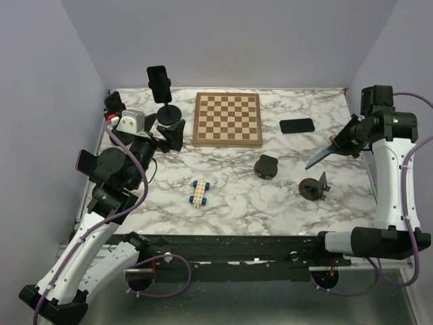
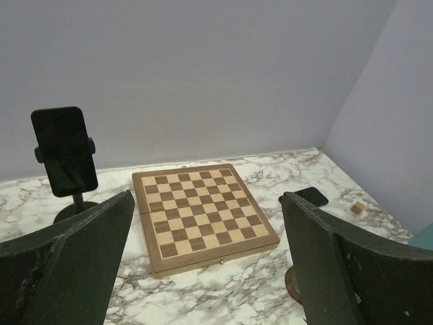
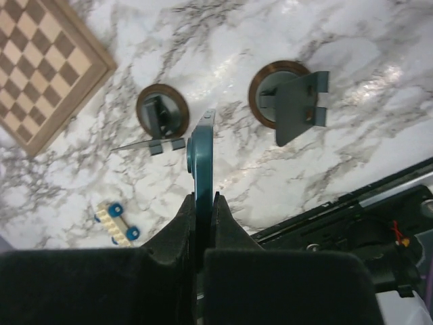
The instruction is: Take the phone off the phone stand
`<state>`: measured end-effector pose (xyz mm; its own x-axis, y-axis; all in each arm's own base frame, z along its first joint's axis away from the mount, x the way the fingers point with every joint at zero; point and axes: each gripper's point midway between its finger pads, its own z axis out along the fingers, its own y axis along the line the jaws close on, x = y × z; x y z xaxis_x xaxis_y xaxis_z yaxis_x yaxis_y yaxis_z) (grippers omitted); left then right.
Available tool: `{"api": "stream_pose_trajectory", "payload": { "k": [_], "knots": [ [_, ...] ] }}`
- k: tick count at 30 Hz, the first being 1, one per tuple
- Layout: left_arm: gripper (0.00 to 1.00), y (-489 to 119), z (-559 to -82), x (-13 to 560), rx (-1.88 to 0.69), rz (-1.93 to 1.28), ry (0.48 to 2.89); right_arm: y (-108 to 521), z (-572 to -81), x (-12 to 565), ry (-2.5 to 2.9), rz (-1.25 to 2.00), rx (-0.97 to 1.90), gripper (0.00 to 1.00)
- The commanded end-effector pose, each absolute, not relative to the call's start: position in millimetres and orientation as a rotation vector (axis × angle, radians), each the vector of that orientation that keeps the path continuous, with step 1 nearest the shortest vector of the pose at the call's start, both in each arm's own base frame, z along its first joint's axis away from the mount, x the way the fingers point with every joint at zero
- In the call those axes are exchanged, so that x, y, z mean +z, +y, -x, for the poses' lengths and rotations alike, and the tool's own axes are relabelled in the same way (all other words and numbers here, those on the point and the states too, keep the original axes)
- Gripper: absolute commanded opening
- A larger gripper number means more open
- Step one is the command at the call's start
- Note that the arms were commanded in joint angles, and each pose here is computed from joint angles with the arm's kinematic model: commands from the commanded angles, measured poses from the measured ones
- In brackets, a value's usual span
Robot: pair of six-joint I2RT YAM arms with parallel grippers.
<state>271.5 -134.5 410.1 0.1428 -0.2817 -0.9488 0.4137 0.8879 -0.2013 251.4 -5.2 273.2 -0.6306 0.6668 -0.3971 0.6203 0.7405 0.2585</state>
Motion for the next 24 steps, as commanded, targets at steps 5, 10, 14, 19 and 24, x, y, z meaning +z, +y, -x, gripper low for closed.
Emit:
{"api": "stream_pose_trajectory", "payload": {
  "k": [5,10,14,19,24],
  "knots": [
    [0.98,-138.4,-271.2,411.5,-0.502,-0.146,1.337,32.3,-301.7,280.9,2.439,-0.960,0.470,0.01],
    [0.98,-140.0,-274.3,408.1,-0.497,-0.151,1.350,37.8,-327.8,243.4,2.467,-1.174,0.518,0.01],
    [0.98,-139.5,-274.5,408.1,-0.493,-0.151,1.349,35.4,-353.4,202.4,2.519,-1.306,0.484,0.01],
    [0.98,-137.3,-274.9,407.7,-0.480,-0.148,1.346,25.5,-379.5,151.5,2.596,-1.434,0.453,0.01],
    [0.98,-137.9,-273.9,409.4,-0.485,-0.151,1.341,16.7,-394.4,120.1,2.636,-1.524,0.543,0.01]
  ]
}}
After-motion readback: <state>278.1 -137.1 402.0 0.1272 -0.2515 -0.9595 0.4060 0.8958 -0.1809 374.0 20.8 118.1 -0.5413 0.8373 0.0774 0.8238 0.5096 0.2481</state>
